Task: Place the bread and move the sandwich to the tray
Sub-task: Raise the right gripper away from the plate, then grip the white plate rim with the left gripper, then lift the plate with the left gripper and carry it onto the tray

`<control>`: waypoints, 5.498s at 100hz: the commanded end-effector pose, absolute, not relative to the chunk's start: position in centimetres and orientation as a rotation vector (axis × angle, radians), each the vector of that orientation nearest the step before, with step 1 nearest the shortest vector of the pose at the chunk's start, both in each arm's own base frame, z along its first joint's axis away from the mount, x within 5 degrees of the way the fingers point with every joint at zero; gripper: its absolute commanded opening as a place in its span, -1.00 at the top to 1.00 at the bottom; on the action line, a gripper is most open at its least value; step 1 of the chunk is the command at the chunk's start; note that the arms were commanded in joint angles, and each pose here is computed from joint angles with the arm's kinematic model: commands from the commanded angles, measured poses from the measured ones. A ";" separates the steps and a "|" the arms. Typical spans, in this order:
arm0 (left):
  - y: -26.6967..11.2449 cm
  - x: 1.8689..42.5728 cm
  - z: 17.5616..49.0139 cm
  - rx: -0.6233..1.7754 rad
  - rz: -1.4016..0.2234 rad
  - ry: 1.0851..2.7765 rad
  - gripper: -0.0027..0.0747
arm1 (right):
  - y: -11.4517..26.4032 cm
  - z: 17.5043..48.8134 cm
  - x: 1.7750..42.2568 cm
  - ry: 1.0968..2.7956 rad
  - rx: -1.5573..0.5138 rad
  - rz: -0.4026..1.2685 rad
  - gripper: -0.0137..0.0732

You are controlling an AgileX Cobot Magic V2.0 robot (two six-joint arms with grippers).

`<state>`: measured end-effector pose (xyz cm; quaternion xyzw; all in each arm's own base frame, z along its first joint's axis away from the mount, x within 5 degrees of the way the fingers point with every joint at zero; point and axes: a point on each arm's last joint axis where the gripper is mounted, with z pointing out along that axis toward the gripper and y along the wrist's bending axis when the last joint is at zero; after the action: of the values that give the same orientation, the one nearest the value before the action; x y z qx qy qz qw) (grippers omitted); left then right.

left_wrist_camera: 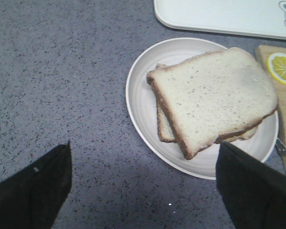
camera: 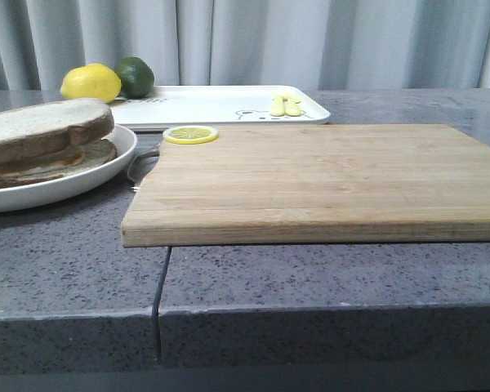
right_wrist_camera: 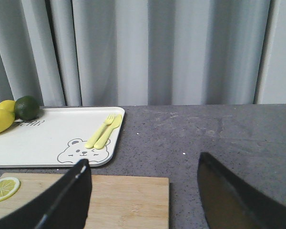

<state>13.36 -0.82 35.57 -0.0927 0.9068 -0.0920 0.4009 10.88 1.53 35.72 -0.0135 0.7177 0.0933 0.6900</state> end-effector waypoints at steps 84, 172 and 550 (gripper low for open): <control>0.3 22.7 31.4 -0.446 -0.305 2.381 -0.53 | 1.1 37.3 10.7 1.500 0.000 0.183 -0.44; 0.5 27.0 26.2 -0.543 -0.328 2.520 -0.53 | 1.1 37.3 10.7 1.500 0.000 0.183 -0.44; -7.5 49.1 31.9 -0.374 -1.039 2.325 0.98 | 1.2 37.3 10.7 1.508 0.003 0.192 -0.44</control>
<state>49.83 -6.87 26.81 -0.1431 0.8994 -0.3468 0.2243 10.88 1.53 35.72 -0.0127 0.7177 0.0941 0.6899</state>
